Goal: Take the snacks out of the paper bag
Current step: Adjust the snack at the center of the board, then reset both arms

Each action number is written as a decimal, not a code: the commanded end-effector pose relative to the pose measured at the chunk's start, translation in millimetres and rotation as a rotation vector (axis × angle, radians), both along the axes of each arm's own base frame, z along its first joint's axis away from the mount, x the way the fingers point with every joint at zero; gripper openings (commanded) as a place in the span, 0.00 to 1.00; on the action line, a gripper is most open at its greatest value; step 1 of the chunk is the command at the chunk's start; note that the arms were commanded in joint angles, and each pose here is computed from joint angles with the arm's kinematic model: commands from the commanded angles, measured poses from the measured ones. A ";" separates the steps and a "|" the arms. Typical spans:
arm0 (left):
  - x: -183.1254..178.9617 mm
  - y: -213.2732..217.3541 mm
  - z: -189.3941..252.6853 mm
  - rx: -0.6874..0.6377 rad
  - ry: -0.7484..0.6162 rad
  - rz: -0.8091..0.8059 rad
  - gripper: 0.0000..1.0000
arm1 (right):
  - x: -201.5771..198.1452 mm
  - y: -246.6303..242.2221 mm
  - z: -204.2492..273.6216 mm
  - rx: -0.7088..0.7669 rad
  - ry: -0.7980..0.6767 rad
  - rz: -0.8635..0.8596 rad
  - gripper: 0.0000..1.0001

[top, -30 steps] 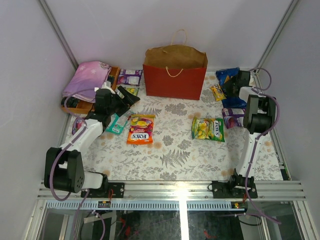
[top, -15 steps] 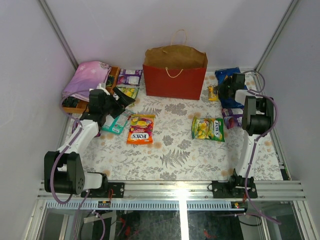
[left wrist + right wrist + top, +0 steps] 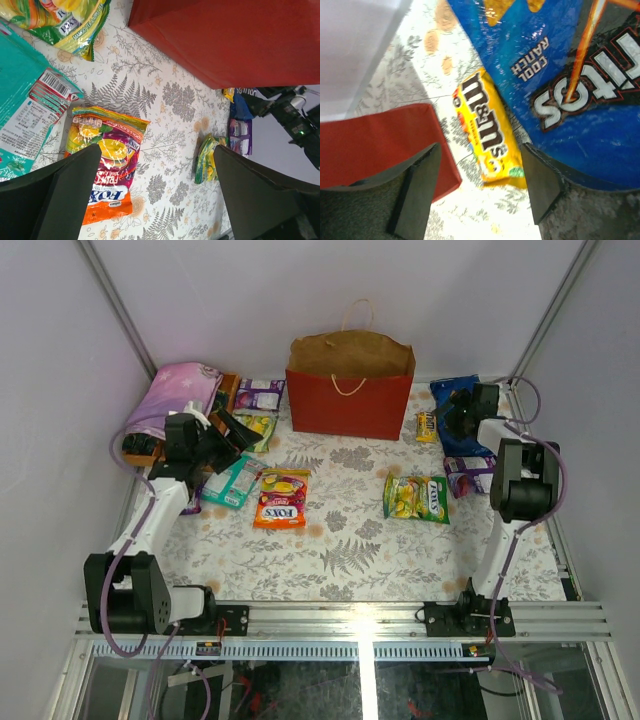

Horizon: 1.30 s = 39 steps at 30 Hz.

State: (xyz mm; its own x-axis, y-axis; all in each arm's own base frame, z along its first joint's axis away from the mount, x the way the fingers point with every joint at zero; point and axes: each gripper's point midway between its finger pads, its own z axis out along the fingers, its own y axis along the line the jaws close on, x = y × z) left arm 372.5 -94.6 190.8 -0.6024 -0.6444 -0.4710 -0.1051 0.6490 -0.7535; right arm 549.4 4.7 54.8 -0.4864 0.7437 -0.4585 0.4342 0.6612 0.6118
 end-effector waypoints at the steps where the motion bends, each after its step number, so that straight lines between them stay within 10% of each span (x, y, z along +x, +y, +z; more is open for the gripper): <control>1: 1.1 8.4 36.8 0.082 -0.102 -0.016 0.97 | -8.8 -4.3 78.6 -0.053 -0.156 0.009 0.75; 9: 6.0 13.4 59.4 0.172 -0.135 -0.055 1.00 | -76.1 21.3 112.6 -0.005 -0.281 0.062 1.00; 22: 4.5 36.8 65.5 0.360 -0.116 -0.041 1.00 | -169.8 52.4 116.4 -0.144 -0.266 0.231 0.99; 39: 4.5 61.0 61.6 0.391 -0.115 0.014 1.00 | -173.9 61.8 118.6 -0.141 -0.293 0.290 0.99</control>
